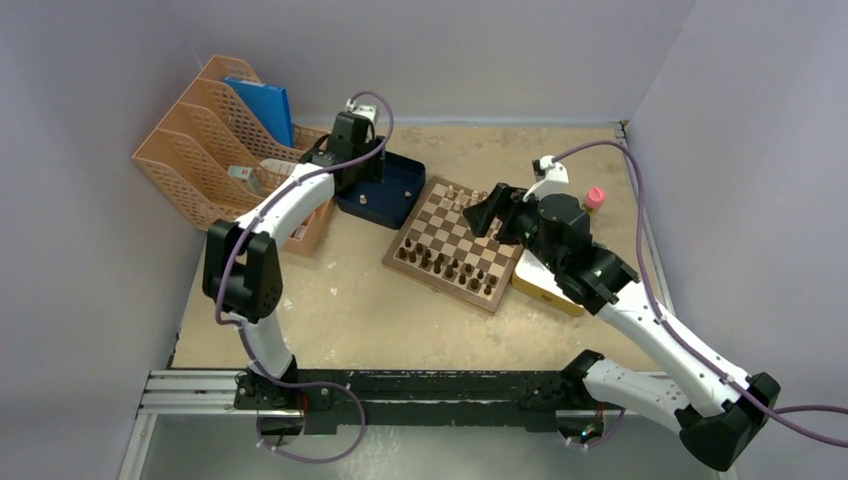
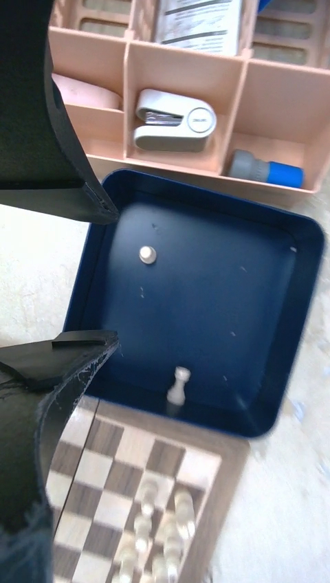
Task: Set up the chess pieces on the board
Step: Pick up the chess piece from the storage box.
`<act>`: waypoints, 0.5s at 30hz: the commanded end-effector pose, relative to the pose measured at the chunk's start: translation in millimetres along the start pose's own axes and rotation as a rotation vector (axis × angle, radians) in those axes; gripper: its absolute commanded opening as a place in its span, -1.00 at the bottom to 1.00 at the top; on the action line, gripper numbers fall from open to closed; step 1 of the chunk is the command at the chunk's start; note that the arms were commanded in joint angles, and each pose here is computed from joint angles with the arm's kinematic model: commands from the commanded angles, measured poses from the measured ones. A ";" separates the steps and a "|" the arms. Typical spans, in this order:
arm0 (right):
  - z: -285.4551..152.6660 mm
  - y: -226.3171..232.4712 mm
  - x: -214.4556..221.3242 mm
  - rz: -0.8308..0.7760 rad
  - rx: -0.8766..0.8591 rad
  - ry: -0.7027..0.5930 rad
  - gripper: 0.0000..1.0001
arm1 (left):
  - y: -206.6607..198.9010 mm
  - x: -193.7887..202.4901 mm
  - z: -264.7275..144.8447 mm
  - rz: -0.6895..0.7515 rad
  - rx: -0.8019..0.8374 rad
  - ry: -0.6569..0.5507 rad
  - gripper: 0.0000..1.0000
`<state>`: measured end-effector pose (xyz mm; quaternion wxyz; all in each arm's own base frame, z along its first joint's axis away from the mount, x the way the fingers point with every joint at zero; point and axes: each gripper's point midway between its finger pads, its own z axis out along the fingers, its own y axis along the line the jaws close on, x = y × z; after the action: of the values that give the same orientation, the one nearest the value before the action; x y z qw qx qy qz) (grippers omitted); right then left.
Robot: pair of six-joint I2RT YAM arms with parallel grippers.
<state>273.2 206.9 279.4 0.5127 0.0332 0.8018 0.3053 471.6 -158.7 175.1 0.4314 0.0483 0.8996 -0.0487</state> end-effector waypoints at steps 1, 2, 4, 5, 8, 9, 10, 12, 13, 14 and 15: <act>-14.6 5.3 -25.7 -0.008 0.040 -0.027 0.67 | 10.7 3.3 7.8 -0.038 -0.085 0.025 0.13; -15.0 7.6 -29.3 -0.005 0.036 -0.035 0.67 | 11.0 5.9 10.2 -0.028 -0.085 0.033 0.11; -15.8 11.2 -34.2 -0.006 0.024 -0.049 0.66 | 15.2 14.1 16.1 -0.003 -0.107 0.063 0.09; -16.2 13.0 -34.2 -0.010 0.013 -0.047 0.65 | 17.8 18.0 18.6 0.013 -0.119 0.079 0.06; -18.2 19.6 -31.6 -0.026 -0.025 -0.027 0.65 | 18.8 29.7 28.3 0.059 -0.117 0.116 -0.10; -18.7 21.3 -31.6 -0.041 -0.037 -0.024 0.65 | 16.5 32.2 31.9 0.074 -0.100 0.122 -0.16; -18.3 22.1 -31.6 -0.055 -0.042 -0.022 0.64 | 15.2 35.1 36.1 0.084 -0.092 0.131 -0.22; -17.8 23.6 -31.1 -0.077 -0.050 -0.013 0.64 | 15.7 40.0 43.5 0.094 -0.096 0.154 -0.30; -17.3 23.4 -30.6 -0.089 -0.049 -0.007 0.65 | 16.3 41.2 46.7 0.097 -0.101 0.163 -0.31; -17.0 23.6 -32.2 -0.101 -0.048 -0.008 0.65 | 17.7 42.2 50.4 0.100 -0.109 0.170 -0.32; -16.6 24.4 -33.7 -0.107 -0.048 -0.011 0.65 | 19.7 43.0 53.8 0.099 -0.118 0.175 -0.32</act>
<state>267.8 203.9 297.5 0.5107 0.0072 0.8087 0.2920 471.2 -143.6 98.7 0.3418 0.0639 0.9374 0.0200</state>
